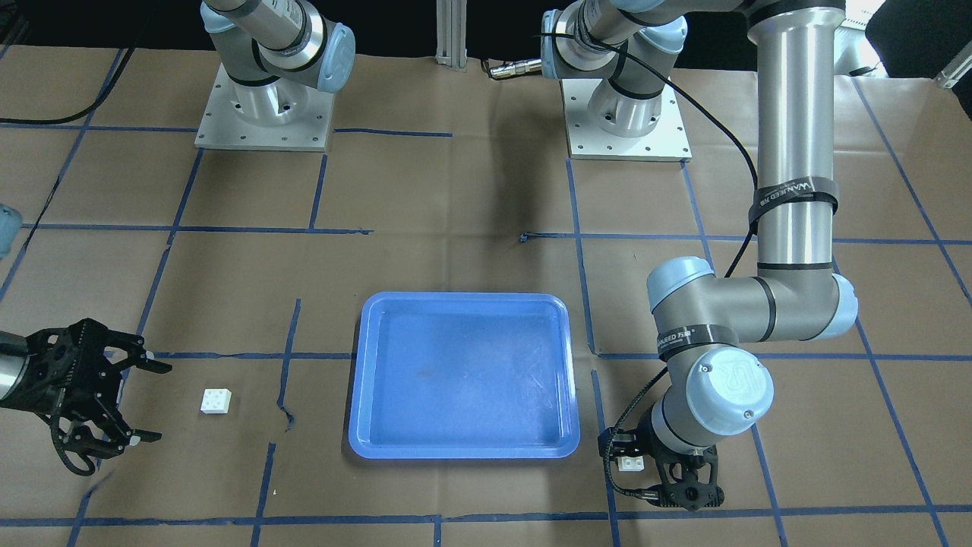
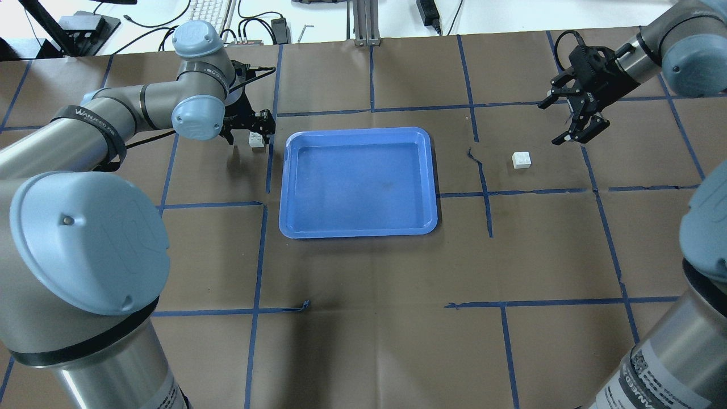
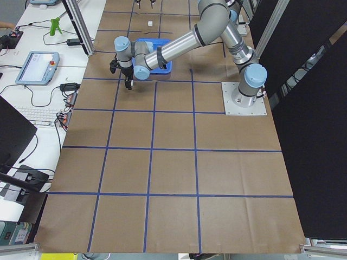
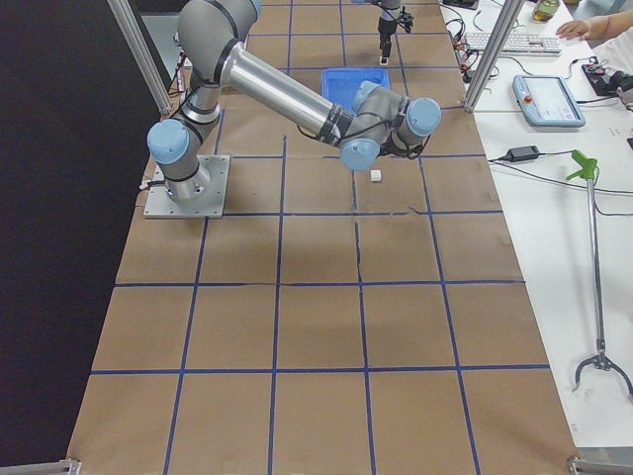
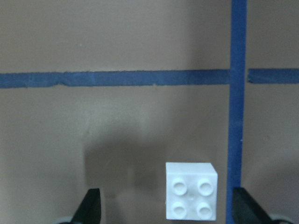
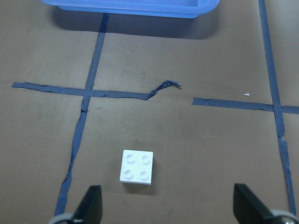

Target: Assemble white blocks and place on blue tray

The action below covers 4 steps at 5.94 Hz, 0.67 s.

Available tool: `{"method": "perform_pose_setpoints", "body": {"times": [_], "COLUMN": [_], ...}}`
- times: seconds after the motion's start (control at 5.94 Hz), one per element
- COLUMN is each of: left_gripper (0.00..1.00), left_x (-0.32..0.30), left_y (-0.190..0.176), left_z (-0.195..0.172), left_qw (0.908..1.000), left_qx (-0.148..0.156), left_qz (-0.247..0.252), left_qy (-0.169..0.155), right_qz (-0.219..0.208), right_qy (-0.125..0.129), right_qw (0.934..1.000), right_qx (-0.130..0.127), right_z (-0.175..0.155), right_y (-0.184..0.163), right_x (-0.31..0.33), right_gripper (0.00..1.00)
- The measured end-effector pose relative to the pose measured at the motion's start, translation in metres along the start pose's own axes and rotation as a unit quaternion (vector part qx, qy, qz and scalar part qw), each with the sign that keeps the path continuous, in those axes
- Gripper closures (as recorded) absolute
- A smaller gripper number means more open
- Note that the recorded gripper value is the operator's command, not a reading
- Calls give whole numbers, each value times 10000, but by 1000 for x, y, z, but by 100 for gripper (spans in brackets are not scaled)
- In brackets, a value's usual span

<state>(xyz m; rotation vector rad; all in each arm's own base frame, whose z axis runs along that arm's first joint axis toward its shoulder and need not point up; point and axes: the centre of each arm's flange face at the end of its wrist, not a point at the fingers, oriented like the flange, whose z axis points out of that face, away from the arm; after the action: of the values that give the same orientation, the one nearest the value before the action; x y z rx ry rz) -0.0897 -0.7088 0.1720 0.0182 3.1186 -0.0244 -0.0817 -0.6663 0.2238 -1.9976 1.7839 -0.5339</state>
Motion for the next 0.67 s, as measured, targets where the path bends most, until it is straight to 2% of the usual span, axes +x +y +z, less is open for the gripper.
{"method": "perform_pose_setpoints", "body": {"times": [0.34,0.67], "left_gripper": [85,90], "left_x": [0,0], "left_y": [0,0], "left_z": [-1,-10], "left_qw": [10000,9997], "left_qx": [55,120], "left_qz": [47,208], "left_qy": [-5,-17], "right_qz": [31,36], "right_qy": [-28,-5], "right_qw": [9998,9997], "right_qx": [220,227], "right_z": [43,71], "right_y": [18,24], "right_x": [-17,-35], "right_gripper": [0,0]}}
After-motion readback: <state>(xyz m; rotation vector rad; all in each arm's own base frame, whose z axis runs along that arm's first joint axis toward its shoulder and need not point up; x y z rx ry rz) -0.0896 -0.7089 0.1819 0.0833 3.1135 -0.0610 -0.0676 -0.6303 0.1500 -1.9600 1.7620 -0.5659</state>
